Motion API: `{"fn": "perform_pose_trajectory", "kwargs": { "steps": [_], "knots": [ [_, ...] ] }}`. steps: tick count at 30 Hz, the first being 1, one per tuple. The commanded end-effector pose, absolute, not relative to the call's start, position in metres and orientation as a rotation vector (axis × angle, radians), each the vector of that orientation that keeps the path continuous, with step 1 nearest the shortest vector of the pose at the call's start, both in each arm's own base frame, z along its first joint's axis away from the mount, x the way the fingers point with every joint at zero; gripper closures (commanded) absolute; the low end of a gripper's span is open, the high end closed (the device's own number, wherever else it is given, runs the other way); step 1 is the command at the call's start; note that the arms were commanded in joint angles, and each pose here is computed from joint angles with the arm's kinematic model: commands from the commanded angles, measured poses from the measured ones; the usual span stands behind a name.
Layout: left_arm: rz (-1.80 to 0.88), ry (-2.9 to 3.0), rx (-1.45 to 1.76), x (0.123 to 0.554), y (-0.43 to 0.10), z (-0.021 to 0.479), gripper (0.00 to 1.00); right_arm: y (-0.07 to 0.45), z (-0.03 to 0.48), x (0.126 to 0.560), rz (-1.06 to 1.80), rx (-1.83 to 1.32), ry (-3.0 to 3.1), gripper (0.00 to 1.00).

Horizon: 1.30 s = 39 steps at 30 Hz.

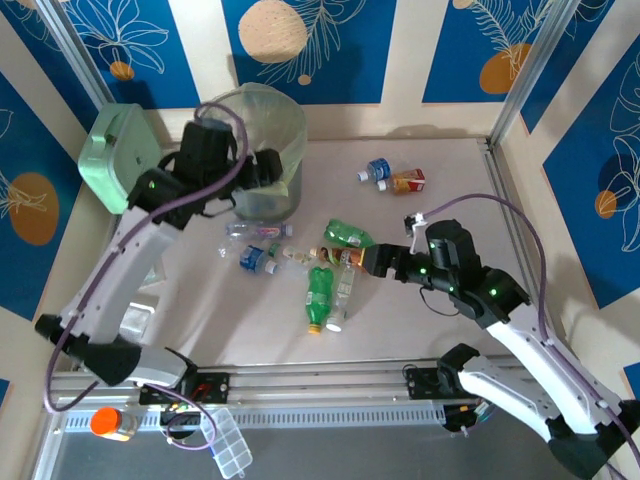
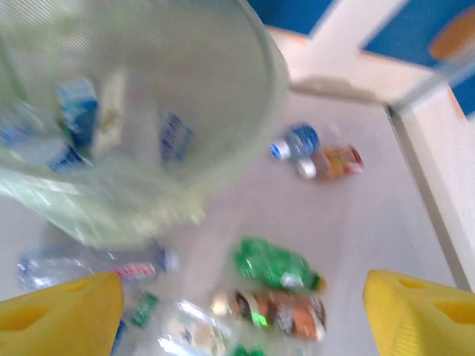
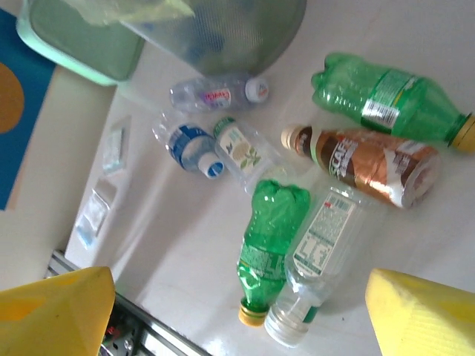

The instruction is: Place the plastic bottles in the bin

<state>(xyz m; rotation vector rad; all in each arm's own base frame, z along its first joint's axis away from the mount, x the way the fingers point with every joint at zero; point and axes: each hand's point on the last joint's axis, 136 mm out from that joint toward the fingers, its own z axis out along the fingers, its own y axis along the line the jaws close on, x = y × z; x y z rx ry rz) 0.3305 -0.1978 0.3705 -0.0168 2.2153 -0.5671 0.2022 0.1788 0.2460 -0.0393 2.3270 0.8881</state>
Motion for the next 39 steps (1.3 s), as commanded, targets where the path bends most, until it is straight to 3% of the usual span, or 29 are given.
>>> {"fn": "perform_pose_trajectory", "kwargs": {
  "steps": [1, 8, 20, 39],
  "knots": [
    [-0.684, 2.219, 0.012, 0.301, -0.209, 0.355, 0.17, 0.183, 0.227, 0.197, 0.84, -0.025, 2.407, 0.13],
    [-0.563, 2.384, -0.011, 0.253, -0.17, 0.256, 0.17, 0.198, 0.206, 0.196, 0.711, -0.03, 2.497, 0.15],
    [-0.632, 2.455, -0.116, 0.212, -0.151, 0.181, 0.17, 0.189, 0.142, 0.212, 0.333, 0.182, 2.744, 0.17],
    [-0.606, 2.502, -0.083, 0.206, -0.149, 0.167, 0.17, 0.215, 0.084, 0.252, 0.305, 0.4, 2.877, 0.18]
  ]
}}
